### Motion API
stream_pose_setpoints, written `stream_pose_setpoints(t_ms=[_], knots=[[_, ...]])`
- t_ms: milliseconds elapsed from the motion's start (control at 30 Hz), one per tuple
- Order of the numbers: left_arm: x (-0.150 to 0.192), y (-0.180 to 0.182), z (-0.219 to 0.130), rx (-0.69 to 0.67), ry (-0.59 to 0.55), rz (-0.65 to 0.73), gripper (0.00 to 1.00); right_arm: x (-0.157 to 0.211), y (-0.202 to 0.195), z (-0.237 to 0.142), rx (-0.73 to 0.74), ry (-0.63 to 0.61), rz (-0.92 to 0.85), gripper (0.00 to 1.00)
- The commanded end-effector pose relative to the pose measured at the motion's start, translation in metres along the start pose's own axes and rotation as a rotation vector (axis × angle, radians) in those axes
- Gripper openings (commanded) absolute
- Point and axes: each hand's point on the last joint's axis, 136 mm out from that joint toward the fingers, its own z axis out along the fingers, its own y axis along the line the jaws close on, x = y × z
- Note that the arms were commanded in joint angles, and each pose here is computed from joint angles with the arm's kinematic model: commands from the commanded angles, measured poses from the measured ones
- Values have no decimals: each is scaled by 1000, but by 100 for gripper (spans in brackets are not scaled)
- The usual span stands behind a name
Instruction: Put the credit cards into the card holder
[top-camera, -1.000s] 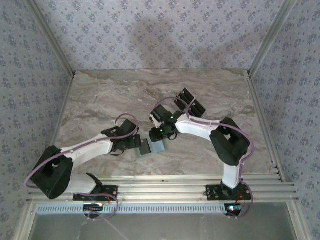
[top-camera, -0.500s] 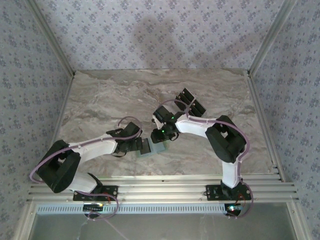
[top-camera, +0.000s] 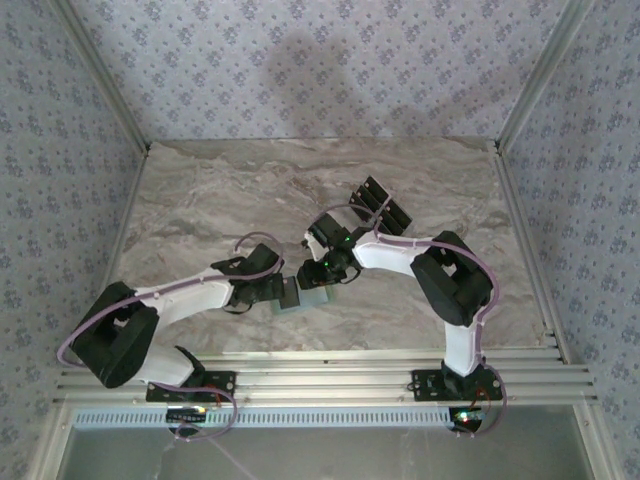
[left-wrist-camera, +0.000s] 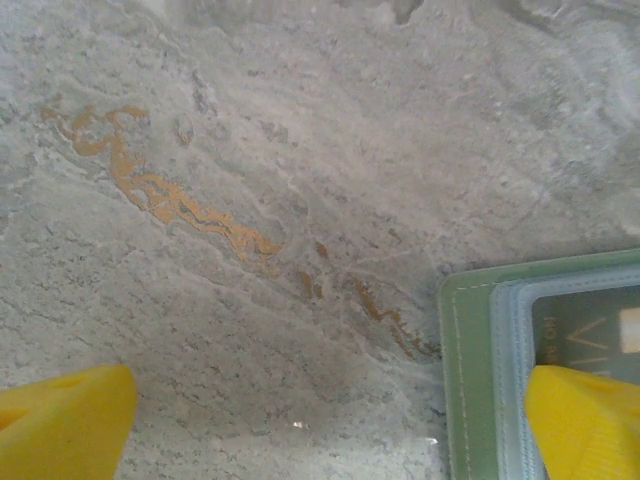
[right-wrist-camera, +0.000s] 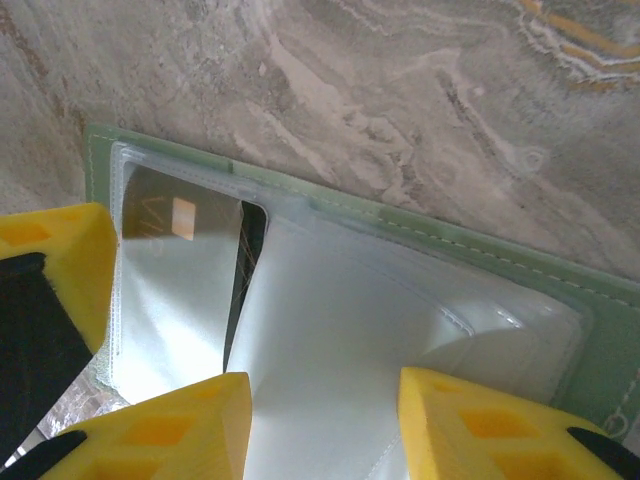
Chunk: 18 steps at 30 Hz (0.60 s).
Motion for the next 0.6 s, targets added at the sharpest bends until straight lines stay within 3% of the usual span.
stream_pose_setpoints(t_ms=[0, 567], knots=[[-11, -2, -16, 21, -56, 9, 100, 25, -6, 10, 6, 88, 44, 45], [12, -29, -50, 174, -141, 84, 100, 17, 4, 9, -19, 74, 45, 45]])
